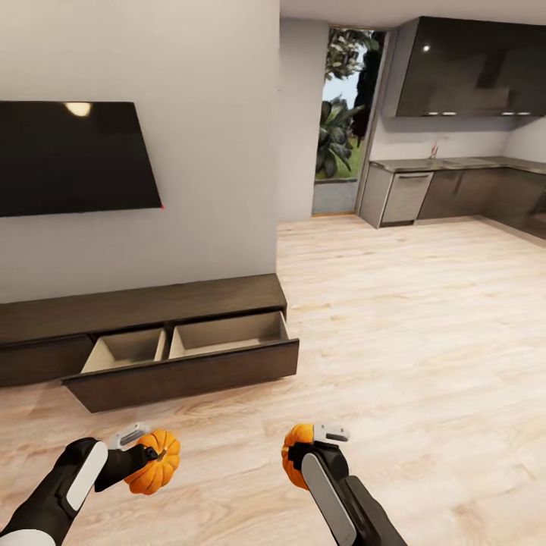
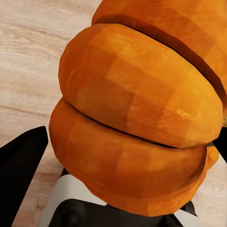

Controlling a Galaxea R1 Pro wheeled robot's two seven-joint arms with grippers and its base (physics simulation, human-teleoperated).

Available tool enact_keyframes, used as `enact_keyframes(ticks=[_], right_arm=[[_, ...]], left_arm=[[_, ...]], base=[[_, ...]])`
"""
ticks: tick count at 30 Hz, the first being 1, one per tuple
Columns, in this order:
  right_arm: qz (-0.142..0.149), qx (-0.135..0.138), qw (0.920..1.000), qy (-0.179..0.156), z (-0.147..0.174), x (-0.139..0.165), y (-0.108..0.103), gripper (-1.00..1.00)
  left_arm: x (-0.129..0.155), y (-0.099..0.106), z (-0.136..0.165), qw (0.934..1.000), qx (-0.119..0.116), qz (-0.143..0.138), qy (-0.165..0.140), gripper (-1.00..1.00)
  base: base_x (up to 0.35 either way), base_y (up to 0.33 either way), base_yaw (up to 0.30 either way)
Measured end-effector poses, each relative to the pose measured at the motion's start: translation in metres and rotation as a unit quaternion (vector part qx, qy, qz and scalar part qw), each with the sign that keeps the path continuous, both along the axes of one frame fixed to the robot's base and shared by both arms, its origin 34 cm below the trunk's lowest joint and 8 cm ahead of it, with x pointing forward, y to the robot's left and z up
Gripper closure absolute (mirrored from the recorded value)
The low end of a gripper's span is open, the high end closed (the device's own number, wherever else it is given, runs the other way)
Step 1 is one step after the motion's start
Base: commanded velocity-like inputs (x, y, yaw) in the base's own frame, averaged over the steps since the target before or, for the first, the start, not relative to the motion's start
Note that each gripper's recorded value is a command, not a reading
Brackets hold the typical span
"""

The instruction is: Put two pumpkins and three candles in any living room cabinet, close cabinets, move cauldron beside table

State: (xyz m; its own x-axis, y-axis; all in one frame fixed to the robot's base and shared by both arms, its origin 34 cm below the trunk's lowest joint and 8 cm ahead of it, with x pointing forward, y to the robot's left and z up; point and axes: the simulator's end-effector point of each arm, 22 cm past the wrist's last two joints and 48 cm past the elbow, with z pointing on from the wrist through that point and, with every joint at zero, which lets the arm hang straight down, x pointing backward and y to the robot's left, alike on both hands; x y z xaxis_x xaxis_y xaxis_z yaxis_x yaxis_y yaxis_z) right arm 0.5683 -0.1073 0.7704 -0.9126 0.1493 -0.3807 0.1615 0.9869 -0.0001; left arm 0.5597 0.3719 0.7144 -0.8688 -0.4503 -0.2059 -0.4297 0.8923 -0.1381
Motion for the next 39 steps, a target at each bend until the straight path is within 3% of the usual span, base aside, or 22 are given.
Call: enact_keyframes(ticks=[9, 18, 27, 39], right_arm=[[0.0, 0.0, 1.0, 0.002, -0.0014, -0.0012, 0.0002, 1.0], [0.001, 0.0, 1.0, 0.002, -0.0016, -0.0011, 0.0006, 1.0], [0.001, 0.001, 1.0, 0.002, -0.0017, -0.0011, 0.0013, 1.0], [0.001, 0.002, 1.0, 0.002, -0.0018, -0.0011, 0.0013, 1.0]], left_arm=[[-0.0012, 0.0006, -0.0009, 1.0, 0.002, -0.001, 0.002, 1.0], [-0.0011, 0.001, -0.0009, 1.0, 0.001, 0.0, 0.002, 1.0], [-0.0012, 0.0009, -0.0011, 1.0, 0.001, 0.0, 0.002, 1.0], [-0.0008, 0.0002, -0.001, 1.0, 0.001, 0.0, 0.001, 1.0]], base=[[0.088, 0.0, 0.258], [0.306, 0.009, 0.026], [0.302, 0.192, 0.001], [0.295, 0.124, 0.149]])
